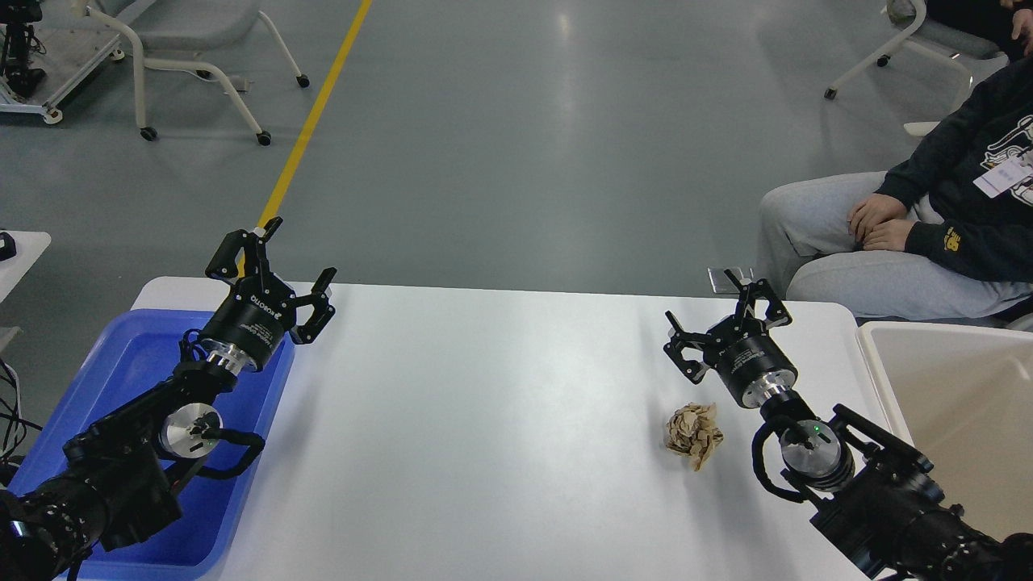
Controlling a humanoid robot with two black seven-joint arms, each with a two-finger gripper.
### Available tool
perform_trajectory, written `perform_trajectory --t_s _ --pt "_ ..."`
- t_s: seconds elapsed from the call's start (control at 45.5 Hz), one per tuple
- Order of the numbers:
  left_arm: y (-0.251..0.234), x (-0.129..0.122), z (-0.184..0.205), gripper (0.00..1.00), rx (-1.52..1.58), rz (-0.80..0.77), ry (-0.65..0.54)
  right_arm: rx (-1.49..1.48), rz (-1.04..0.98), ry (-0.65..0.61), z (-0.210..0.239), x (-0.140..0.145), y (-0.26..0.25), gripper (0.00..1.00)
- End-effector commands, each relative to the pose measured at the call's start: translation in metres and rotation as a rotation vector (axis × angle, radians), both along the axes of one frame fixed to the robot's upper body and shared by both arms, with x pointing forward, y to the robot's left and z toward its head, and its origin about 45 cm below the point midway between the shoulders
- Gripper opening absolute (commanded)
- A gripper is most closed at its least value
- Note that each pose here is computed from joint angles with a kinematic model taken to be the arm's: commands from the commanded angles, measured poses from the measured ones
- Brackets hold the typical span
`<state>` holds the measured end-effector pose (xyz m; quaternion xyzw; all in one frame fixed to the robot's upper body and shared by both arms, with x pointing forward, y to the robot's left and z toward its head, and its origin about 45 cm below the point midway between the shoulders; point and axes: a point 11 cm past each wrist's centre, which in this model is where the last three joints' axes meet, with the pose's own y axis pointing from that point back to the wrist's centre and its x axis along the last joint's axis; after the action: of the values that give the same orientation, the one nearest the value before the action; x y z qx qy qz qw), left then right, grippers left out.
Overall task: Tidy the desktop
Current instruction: 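Raise the right gripper and open it above the table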
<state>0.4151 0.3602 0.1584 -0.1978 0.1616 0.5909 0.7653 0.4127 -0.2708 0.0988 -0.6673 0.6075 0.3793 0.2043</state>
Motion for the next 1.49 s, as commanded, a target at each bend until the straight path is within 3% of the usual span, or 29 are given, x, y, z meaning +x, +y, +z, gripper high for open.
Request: perform_trajectory --t_s 0.0,0.396,0.637,0.879,1.077,1.253,1.473 --pt "0.000 0.000 0.000 1.00 0.000 0.000 0.000 -0.003 0.004 -0.005 0.002 0.001 0.001 1.00" --pt "0.000 0.000 0.000 1.00 0.000 0.000 0.000 -0.029 0.038 -0.016 0.004 0.001 0.006 1.00" --pt "0.000 0.000 0.000 1.00 0.000 0.000 0.000 -0.136 0.121 -0.146 0.063 0.016 -0.008 1.00" --pt "0.000 0.000 0.000 1.00 0.000 0.000 0.000 -0.423 0.249 -0.374 0.187 0.027 -0.019 1.00" --pt "0.000 0.000 0.000 1.00 0.000 -0.001 0.001 -0.782 0.443 -0.461 0.260 0.037 -0.010 1.00" --pt "0.000 0.000 0.000 1.00 0.001 0.001 0.000 -1.244 0.652 -0.519 0.277 0.037 -0.003 1.00" --pt "0.000 0.000 0.000 1.00 0.000 -0.001 0.001 -1.714 0.923 -0.540 0.257 0.032 0.001 1.00"
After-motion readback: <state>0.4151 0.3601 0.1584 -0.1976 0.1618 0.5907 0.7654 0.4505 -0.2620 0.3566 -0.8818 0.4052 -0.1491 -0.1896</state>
